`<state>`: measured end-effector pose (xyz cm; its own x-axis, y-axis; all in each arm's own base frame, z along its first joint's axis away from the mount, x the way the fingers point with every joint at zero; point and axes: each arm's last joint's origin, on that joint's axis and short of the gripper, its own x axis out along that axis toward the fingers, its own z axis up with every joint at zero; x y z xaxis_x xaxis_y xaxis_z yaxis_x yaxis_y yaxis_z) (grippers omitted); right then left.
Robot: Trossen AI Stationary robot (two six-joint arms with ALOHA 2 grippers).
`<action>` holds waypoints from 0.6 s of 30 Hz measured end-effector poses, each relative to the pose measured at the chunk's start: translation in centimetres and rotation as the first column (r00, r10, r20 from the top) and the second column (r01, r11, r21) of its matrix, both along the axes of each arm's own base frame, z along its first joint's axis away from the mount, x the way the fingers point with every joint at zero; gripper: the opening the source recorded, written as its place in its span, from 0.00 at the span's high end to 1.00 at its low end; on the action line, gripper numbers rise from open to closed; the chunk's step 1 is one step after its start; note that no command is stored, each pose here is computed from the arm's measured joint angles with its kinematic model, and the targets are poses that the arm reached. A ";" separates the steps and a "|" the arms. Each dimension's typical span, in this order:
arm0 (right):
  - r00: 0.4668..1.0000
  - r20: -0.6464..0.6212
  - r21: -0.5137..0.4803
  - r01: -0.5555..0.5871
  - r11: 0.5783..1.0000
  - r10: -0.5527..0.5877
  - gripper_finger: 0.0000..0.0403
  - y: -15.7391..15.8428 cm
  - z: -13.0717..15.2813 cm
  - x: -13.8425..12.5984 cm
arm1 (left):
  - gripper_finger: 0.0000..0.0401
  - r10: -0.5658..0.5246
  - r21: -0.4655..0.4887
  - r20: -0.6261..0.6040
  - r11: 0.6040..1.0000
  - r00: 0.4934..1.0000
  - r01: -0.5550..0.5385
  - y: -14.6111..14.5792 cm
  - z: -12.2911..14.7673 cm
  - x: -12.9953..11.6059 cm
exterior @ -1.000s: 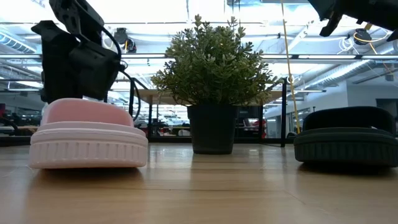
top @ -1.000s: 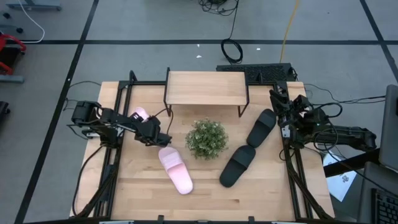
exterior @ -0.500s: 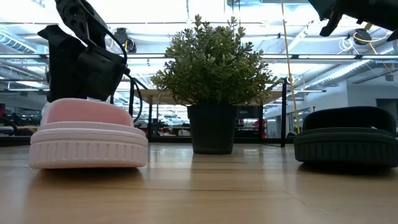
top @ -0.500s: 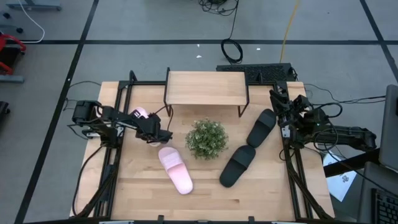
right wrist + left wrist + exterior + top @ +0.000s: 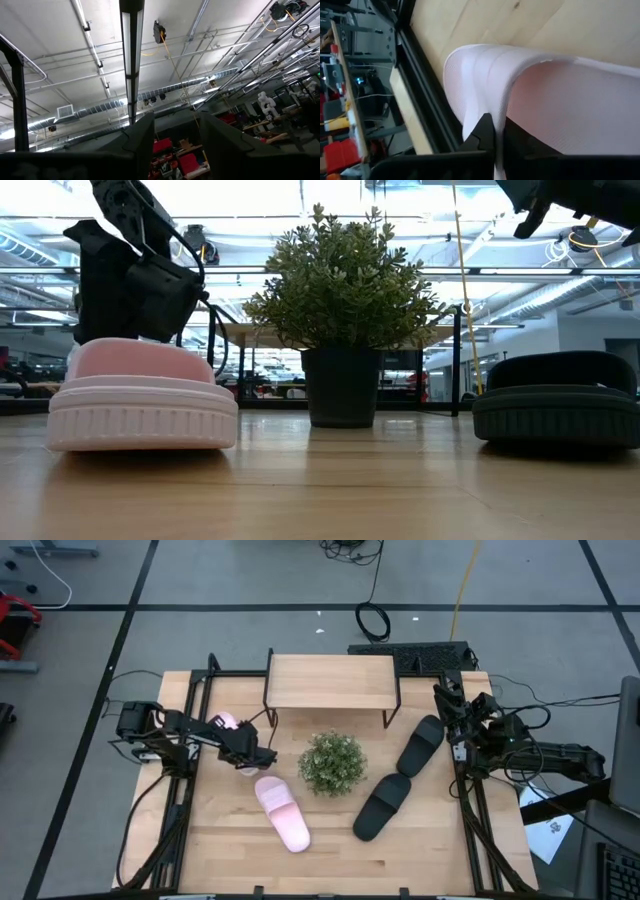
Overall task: Pick and place slides into the shelf
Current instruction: Put the top pink slide on the shelf
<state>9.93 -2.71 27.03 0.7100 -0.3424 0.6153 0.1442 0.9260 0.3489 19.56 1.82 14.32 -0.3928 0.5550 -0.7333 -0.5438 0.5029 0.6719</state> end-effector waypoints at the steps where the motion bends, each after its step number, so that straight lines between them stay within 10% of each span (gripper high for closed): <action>1: 1.000 0.000 0.000 0.000 1.000 0.000 0.63 0.0 0.0 0.0 | 0.99 0.004 -0.010 -0.017 1.000 1.000 -0.004 -0.1 0.3 0.0; 9: 1.000 0.011 0.012 -0.009 1.000 0.009 0.63 0.0 0.0 0.0 | 1.00 -0.024 0.013 -0.062 1.000 0.998 0.025 -0.5 6.0 0.7; 18: 0.999 0.031 0.047 -0.045 0.998 0.044 0.63 0.0 0.0 0.0 | 1.00 -0.123 -0.023 0.283 0.991 0.951 0.135 -2.2 14.4 1.1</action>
<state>9.90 -2.70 27.07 0.7070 -0.3406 0.6198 0.0924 0.9134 0.3965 20.65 -0.39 28.76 -0.0946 0.5544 -0.8269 -0.6358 0.6055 0.4787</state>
